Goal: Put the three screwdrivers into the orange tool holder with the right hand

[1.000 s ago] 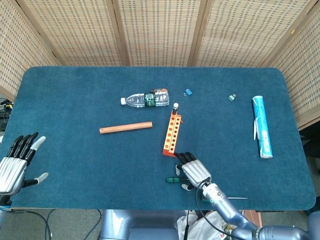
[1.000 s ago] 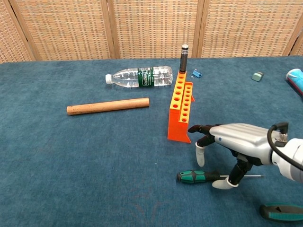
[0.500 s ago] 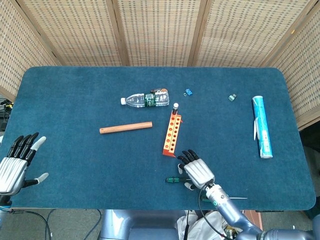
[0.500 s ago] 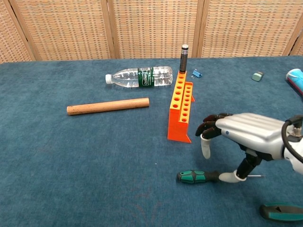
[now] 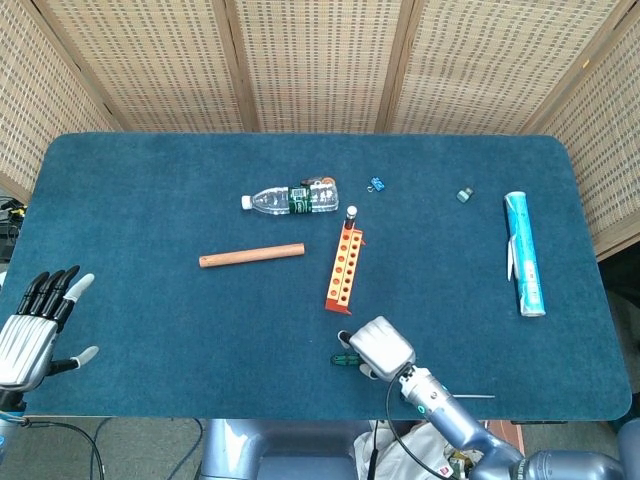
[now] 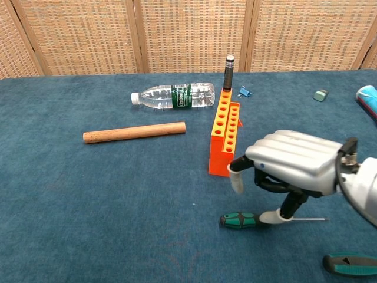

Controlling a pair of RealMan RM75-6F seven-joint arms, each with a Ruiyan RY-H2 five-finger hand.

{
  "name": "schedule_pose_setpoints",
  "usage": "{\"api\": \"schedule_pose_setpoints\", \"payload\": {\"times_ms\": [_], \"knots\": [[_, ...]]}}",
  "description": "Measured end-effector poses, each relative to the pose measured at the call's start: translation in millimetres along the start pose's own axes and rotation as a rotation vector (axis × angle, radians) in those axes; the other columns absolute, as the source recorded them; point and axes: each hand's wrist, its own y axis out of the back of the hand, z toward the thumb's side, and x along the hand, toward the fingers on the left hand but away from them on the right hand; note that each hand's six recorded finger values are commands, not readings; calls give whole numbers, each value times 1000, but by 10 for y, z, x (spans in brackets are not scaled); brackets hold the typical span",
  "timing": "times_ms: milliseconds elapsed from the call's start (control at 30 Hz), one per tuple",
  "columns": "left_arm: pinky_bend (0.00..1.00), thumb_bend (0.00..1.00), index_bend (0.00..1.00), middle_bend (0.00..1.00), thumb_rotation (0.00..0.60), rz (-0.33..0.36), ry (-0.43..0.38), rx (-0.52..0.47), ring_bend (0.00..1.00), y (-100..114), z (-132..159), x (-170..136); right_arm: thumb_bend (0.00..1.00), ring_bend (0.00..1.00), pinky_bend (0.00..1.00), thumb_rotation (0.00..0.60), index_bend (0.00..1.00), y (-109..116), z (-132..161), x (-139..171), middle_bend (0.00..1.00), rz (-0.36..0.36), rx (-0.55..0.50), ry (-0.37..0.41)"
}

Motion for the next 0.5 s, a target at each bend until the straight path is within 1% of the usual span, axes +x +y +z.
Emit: {"api": "schedule_pose_setpoints", "payload": {"times_ms": [167,300,500], "knots": [[0,0,0,0,600,-2,4,-2,0,1,-15,6,146,858,1000,600,450,-93,51,-130,942,28,-28,-20],[0,0,0,0,600,-3,8,-3,0,3,-28,11,147,859,1000,600,450,-145,79,-207,943,33,-22,-31],[0,0,0,0,600,-5,10,-6,0,7,-44,20,149,859,1000,600,450,-230,40,-227,943,75,-52,-92]]}}
